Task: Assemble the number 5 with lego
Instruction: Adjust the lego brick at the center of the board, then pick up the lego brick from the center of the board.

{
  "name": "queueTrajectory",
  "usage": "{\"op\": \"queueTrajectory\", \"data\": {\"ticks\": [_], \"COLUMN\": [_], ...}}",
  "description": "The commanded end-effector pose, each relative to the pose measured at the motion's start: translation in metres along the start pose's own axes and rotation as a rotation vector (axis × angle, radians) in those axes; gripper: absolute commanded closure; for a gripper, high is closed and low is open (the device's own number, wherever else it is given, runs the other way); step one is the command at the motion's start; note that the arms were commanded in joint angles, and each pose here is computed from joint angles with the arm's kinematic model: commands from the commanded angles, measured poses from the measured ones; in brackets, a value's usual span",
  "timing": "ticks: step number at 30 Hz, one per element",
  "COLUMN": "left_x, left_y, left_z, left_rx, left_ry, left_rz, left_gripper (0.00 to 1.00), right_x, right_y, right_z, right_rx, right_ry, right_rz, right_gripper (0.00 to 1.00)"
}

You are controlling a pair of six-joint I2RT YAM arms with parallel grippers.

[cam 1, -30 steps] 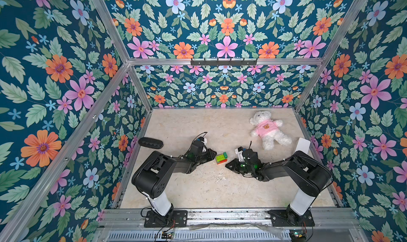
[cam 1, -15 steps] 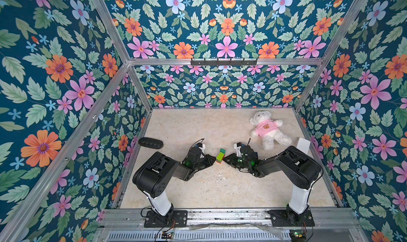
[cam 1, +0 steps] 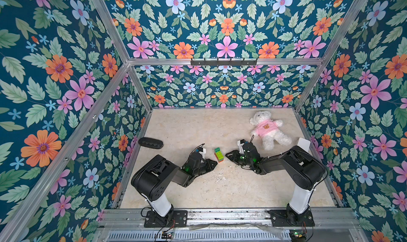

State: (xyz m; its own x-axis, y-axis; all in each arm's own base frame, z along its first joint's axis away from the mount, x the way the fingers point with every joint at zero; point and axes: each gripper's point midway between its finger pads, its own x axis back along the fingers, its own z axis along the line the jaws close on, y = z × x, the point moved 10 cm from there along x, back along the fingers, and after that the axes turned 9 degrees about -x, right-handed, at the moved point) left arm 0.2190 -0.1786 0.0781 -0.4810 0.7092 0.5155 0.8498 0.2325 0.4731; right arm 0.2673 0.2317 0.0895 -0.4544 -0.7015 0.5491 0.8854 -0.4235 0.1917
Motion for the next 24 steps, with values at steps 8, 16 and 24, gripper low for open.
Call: {"op": "queueTrajectory", "data": {"ticks": [8, 16, 24], "left_x": [0.043, 0.057, 0.057], "left_y": [-0.002, 0.001, 0.001], "left_z": [0.007, 0.003, 0.004], "left_rx": [-0.007, -0.023, -0.018], "left_ry": [0.170, 0.196, 0.198], "left_rz": [-0.088, -0.128, -0.125], "left_gripper": [0.76, 0.75, 0.75], "right_x": [0.037, 0.022, -0.004], "right_y": [-0.015, -0.032, -0.048], "right_z": [0.045, 0.073, 0.076], "right_rx": [0.413, 0.595, 0.678], "right_ry": [-0.257, -0.318, -0.359], "right_rz": [-0.068, -0.038, 0.029], "right_gripper": [0.46, 0.40, 0.40]}}
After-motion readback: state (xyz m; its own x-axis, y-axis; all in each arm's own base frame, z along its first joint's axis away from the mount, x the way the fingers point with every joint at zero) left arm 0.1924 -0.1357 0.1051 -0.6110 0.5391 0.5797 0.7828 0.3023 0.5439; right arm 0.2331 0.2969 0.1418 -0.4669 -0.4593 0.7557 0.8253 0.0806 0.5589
